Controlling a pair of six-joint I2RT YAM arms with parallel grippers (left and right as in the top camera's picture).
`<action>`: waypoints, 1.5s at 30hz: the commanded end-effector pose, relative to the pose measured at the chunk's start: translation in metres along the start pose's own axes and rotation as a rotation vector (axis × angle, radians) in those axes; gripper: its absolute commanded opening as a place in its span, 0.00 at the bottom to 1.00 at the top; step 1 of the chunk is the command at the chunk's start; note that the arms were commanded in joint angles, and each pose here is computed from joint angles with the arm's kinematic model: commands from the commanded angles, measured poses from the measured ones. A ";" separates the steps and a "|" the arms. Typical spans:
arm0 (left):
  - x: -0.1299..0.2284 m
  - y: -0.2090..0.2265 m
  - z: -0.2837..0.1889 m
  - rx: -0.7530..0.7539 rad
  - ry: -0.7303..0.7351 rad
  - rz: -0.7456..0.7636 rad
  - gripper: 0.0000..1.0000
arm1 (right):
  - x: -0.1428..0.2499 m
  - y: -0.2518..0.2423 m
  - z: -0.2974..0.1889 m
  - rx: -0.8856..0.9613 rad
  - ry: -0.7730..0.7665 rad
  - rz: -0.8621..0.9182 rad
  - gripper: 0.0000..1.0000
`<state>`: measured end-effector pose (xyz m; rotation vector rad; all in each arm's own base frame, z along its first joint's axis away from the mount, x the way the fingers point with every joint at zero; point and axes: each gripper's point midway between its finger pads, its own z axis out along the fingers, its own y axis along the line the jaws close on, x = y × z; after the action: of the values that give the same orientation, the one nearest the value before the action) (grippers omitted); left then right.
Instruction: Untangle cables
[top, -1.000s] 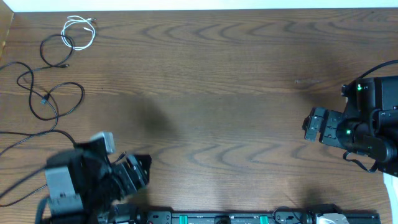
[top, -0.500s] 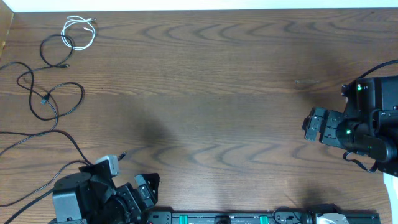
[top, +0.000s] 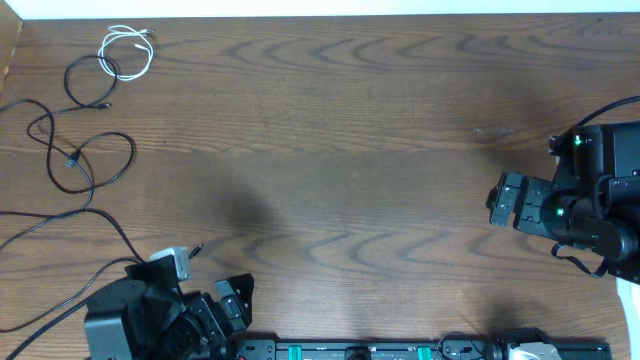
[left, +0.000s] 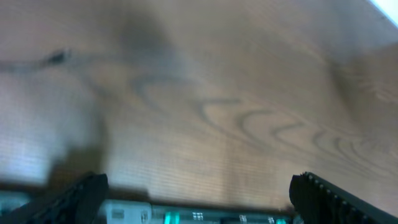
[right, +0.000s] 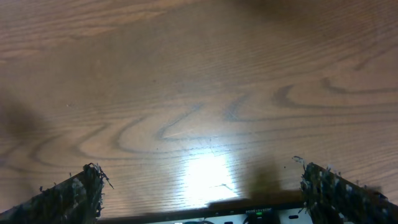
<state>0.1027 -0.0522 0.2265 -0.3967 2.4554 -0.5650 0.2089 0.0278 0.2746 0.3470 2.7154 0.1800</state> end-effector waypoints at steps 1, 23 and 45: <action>-0.009 -0.006 0.007 0.055 -0.088 0.156 0.98 | -0.001 -0.002 -0.001 0.005 -0.006 0.012 0.99; -0.094 -0.031 0.058 0.290 -0.822 0.557 0.98 | -0.001 -0.002 -0.001 0.005 -0.006 0.012 0.99; -0.112 0.024 0.092 0.070 -0.955 0.442 0.98 | -0.001 -0.002 -0.001 0.005 -0.006 0.012 0.99</action>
<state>0.2410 -0.0215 0.2038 -0.0261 1.5262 -0.2291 0.2089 0.0278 0.2746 0.3470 2.7154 0.1800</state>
